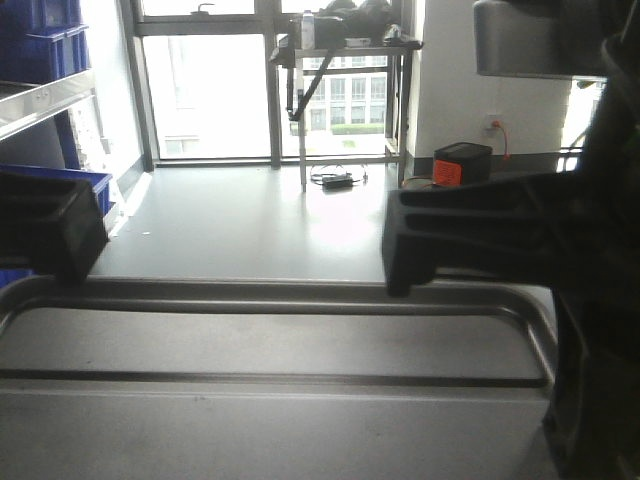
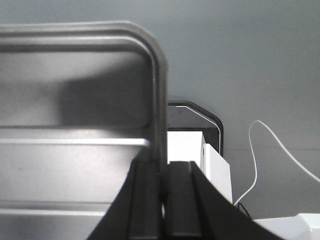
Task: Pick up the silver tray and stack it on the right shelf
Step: 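Carry the silver tray in both grippers while the base turns and drives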
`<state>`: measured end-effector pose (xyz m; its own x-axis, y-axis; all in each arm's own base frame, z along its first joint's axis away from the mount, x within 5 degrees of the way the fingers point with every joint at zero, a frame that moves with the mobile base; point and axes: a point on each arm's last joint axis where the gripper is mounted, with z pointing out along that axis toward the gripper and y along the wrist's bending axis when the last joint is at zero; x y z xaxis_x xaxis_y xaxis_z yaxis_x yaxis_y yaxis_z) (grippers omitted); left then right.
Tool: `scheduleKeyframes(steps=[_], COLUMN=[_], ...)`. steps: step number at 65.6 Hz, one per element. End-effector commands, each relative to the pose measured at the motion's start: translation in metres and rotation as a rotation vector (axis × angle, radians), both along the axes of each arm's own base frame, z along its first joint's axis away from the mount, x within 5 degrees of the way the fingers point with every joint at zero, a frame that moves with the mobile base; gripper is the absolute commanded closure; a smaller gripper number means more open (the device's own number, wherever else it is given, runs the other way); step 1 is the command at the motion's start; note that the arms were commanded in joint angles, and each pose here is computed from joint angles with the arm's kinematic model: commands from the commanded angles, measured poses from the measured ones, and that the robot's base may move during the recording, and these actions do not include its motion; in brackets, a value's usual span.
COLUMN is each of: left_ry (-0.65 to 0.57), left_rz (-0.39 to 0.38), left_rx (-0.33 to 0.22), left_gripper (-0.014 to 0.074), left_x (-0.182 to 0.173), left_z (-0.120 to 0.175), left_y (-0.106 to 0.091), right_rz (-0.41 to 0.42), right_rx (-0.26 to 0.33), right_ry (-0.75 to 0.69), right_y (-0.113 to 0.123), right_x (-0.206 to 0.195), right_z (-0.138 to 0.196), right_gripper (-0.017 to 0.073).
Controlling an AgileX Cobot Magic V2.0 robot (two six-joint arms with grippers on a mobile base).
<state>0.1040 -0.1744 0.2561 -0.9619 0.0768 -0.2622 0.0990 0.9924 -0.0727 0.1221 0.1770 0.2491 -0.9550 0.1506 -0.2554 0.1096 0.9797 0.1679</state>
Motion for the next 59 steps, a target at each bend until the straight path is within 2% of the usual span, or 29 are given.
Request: scheduleKeyframes(steps=[1,59], left_ry=[-0.029,-0.029], left_rz=[-0.008,-0.008], left_rx=[-0.058,-0.058], left_gripper=[0.0686,0.0686], left_x=[-0.0004,-0.0004], left_z=[0.013,0.013], left_y=[-0.0025,-0.0025], right_rz=[0.016,0.016], right_rx=[0.052,0.052], right_ry=[-0.058,-0.058], right_y=[0.0028,0.0028], right_x=[0.0031,0.0031], right_z=[0.013,0.013], right_gripper=[0.0501,0.0501])
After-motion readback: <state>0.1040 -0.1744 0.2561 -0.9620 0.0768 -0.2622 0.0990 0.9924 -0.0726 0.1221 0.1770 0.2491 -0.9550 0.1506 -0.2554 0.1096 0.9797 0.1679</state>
